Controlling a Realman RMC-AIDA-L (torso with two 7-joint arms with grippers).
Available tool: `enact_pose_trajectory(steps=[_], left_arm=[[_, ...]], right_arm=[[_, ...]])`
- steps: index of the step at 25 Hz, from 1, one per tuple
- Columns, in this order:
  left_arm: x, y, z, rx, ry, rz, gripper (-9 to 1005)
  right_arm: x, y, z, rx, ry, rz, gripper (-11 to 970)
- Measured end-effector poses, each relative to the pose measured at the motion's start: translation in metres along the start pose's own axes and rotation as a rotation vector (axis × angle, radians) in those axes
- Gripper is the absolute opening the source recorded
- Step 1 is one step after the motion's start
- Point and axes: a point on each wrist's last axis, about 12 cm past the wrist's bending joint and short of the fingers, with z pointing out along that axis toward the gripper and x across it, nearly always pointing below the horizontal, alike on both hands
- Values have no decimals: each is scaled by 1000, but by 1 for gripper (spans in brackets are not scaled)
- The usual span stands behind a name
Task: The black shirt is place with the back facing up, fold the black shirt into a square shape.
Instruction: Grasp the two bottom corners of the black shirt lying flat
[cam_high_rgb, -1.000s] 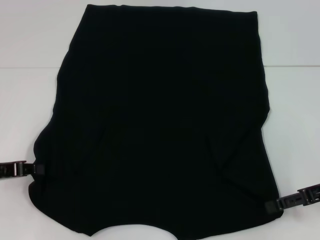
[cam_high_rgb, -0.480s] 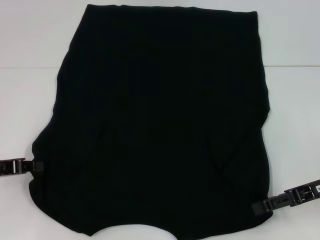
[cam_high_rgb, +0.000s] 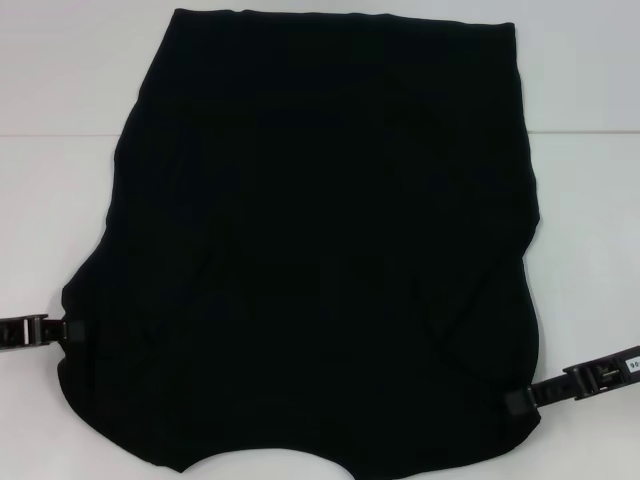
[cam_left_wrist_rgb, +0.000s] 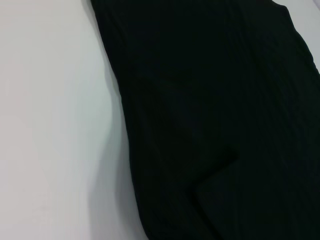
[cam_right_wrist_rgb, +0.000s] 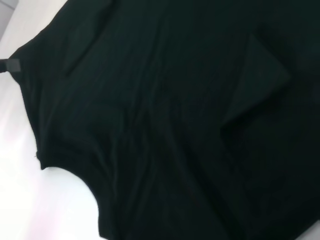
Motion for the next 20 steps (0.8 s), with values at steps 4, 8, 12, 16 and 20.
enact_pose_trajectory(steps=[4,8,12,16,20], left_arm=[[0,0,0,0,-2,0,100],[0,0,0,-1,-2,3,104],[-1,1,0,-5,-5,2,108],[1,1,3,2,0,-5,111],[2,1,3,5,-2,-11,115]], right_arm=[[-1,0,1,8,3,8,528],[-1,-1,2,13,0,12,421],[0,-1,4,14,-2,17,334],[4,-2,6,15,-3,15,246],[11,-6,6,17,-6,15,91]])
